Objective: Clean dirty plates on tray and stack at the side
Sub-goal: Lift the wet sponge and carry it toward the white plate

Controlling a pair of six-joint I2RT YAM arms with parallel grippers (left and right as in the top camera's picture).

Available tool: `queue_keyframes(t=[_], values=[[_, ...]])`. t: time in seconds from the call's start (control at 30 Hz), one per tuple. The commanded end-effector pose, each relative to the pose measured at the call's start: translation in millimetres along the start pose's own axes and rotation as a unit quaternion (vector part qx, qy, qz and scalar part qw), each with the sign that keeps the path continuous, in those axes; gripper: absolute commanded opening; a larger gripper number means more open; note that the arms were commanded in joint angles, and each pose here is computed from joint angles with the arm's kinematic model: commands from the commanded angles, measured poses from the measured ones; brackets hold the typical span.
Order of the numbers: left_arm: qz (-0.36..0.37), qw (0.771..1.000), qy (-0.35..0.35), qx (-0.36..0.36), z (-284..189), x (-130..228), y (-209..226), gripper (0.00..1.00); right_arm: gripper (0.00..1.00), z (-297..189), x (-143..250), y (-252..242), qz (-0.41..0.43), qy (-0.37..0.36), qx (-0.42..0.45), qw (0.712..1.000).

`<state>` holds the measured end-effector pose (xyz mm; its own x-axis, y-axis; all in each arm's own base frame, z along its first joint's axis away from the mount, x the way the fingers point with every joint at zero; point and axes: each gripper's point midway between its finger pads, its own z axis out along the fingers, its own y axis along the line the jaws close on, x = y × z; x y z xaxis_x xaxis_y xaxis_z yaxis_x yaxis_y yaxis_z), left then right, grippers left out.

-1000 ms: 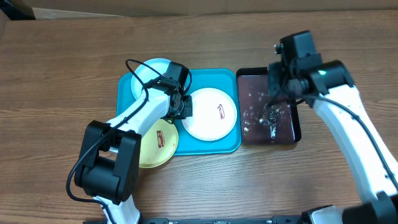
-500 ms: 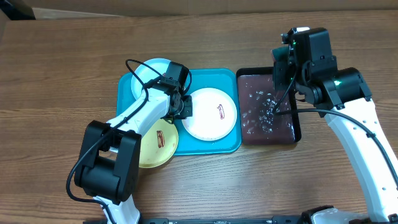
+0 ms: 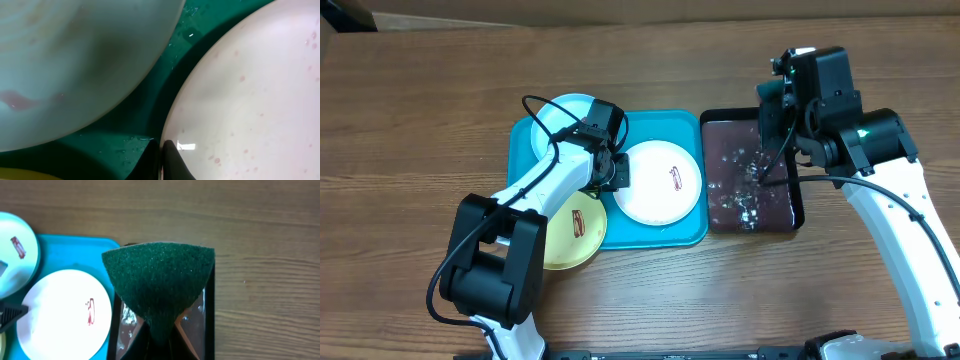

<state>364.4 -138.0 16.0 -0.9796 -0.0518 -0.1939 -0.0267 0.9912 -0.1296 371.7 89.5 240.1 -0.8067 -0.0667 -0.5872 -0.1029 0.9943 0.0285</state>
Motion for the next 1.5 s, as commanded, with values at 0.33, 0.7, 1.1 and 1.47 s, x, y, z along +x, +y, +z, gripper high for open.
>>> queue_keyframes(t=[0.33,0.7,1.1,1.47], values=[[0.005,1.000,0.005,-0.005,4,4,0,0.04,0.04,60,78,-1,-0.001,0.102,-0.003,0.995],[0.006,1.000,0.005,-0.005,4,4,0,0.04,0.04,112,135,-4,0.059,0.110,-0.011,0.992],[0.005,1.000,0.004,-0.005,4,3,0,0.04,0.04,47,47,11,0.080,0.072,-0.059,0.992],[0.005,1.000,0.003,-0.004,4,3,0,0.04,0.04,32,26,77,0.015,0.043,-0.113,0.993]])
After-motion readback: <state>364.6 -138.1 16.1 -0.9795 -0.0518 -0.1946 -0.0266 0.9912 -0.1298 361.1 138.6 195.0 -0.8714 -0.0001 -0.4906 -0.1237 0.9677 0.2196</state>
